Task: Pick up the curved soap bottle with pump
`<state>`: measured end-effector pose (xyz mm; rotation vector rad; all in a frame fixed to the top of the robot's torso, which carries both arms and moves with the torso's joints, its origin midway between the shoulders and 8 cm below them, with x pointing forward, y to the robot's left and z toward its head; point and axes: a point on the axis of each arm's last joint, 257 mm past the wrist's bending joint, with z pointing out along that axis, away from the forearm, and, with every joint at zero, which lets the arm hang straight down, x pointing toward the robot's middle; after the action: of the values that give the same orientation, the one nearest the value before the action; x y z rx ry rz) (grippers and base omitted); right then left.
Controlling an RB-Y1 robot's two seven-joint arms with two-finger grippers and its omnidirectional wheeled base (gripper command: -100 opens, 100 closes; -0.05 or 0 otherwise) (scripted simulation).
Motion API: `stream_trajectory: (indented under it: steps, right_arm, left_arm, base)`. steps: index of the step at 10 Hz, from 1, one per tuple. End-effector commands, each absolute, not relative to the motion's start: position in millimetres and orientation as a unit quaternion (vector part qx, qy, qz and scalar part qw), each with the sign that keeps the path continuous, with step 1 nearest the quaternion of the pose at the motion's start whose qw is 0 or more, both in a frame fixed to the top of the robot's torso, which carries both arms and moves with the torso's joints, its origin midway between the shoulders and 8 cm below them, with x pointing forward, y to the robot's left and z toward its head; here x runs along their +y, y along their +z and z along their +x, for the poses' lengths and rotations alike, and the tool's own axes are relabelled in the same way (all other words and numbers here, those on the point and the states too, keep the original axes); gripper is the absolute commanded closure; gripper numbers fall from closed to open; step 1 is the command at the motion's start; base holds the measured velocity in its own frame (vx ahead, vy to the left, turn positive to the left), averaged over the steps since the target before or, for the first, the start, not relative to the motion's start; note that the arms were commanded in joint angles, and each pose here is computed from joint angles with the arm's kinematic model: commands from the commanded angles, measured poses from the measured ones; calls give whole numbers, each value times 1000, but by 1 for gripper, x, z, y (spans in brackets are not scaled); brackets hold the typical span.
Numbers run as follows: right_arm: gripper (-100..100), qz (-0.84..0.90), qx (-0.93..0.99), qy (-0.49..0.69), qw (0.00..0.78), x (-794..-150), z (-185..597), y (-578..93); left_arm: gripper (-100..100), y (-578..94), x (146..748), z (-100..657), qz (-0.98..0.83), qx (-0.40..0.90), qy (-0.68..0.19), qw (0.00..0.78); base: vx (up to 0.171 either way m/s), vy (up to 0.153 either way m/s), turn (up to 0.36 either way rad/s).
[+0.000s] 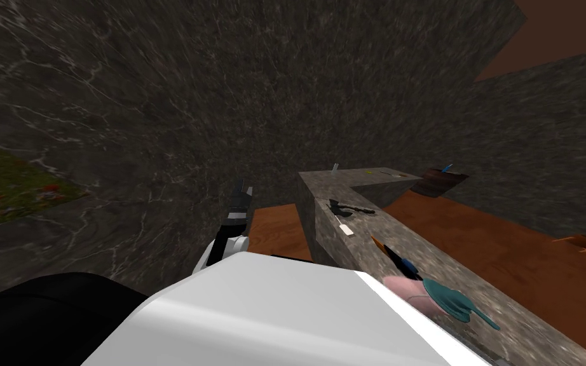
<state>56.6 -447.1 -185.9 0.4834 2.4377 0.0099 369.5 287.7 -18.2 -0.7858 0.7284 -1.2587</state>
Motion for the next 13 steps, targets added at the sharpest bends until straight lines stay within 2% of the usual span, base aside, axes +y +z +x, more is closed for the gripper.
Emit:
stream_trajectory:
  steps: [1, 8, 9, 10, 13]
  right_arm:
    - [-100, 178, 936, -5, 305, -445, 49, -185]
    - [-100, 174, 952, -18, 250, -436, 22, -184]
    - [0, 174, 952, -18, 249, -436, 22, -183]
    - [-100, 177, 952, -18, 250, -441, 19, -190]
    - [-100, 181, 951, -19, 250, -450, 14, -201]
  left_arm:
    - [0, -18, 288, 369, -350, 324, -560, 677]
    - [0, -18, 288, 369, -350, 324, -560, 677]
    - [0, -18, 288, 369, -350, 324, -560, 677]
    - [0, -18, 288, 369, -350, 324, -560, 677]
    - [0, -18, 288, 369, -350, 324, -560, 677]
  base:
    - [62, -39, 98]
    - [66, -37, 58]
    - [7, -4, 1]
    - [18, 15, 38]
    - [29, 17, 32]
